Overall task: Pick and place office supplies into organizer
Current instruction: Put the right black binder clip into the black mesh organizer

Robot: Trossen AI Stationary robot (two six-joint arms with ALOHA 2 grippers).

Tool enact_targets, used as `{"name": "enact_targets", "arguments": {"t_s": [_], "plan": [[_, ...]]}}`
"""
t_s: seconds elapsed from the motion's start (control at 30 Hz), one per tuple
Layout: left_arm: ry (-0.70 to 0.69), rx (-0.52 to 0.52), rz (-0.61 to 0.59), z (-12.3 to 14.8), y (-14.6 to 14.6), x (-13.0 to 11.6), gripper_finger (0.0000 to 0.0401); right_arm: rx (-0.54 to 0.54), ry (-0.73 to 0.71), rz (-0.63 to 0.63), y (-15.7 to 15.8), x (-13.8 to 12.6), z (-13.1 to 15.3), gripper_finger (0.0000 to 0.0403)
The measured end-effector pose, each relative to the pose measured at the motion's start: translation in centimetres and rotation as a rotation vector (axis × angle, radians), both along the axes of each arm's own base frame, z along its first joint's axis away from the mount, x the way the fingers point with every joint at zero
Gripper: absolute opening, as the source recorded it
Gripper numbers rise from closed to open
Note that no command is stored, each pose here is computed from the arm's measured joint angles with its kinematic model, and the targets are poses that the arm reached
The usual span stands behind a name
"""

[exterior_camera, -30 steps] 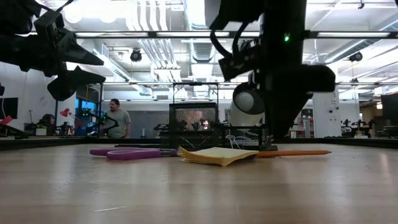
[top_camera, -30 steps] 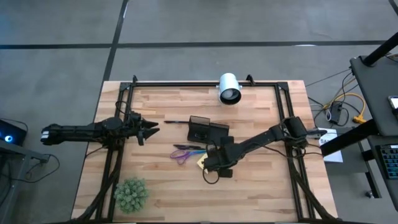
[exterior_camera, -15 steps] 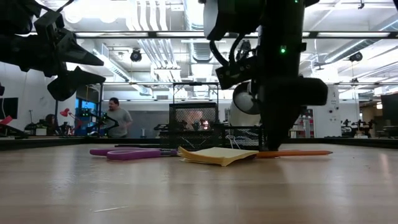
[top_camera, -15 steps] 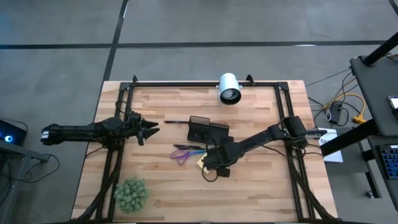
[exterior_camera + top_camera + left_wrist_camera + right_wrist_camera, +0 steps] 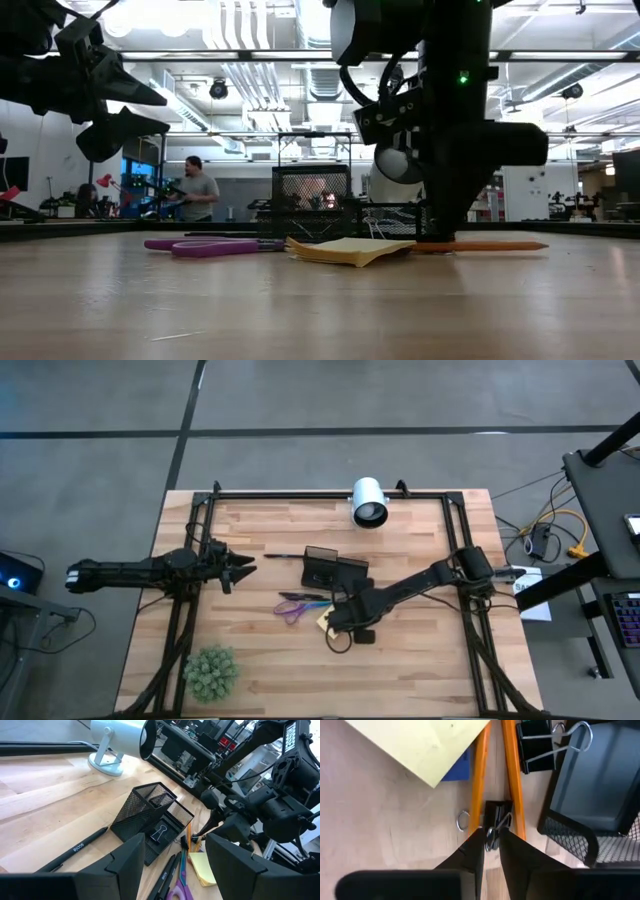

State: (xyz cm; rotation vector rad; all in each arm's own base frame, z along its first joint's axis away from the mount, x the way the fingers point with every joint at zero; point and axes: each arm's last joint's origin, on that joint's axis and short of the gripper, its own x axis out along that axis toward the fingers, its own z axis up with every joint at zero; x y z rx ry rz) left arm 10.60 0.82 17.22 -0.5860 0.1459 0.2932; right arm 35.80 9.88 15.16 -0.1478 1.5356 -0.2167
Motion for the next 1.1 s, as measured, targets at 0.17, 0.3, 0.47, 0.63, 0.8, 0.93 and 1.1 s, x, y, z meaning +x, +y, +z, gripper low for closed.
{"name": "enact_targets", "arguments": {"t_s": [0.17,0.3,0.47,0.63,0.8,0.93,1.1], "plan": [[0.000,0.000,0.000,0.0,0.0,0.0,0.0195,0.000,0.024,-0.014,-0.1,-0.3,0.6,0.0019],[0.000,0.000,0.000,0.0,0.0,0.0,0.0195,0.018,0.014,-0.051,0.0,-0.1,1.2,0.0009],[0.000,0.000,0.000,0.0,0.0,0.0,0.0195,0.073,-0.036,-0.069,0.7,0.9,3.3,0.0008],[-0.003,0.000,0.000,0.0,0.0,0.0,0.0195,0.080,-0.208,-0.077,1.4,2.5,9.0,0.0008],[-0.006,0.000,0.000,0.1,0.0,0.0,0.0195,0.053,-0.423,-0.240,-0.9,4.6,12.2,0.0008],[-0.008,0.000,0.000,0.1,0.0,0.0,0.0195,0.066,-0.477,-0.405,-4.2,6.8,9.9,0.0008],[-0.011,0.000,0.000,0.2,0.0,0.0,0.0195,0.034,-0.423,-0.574,-7.6,7.5,7.2,0.0008]]}}
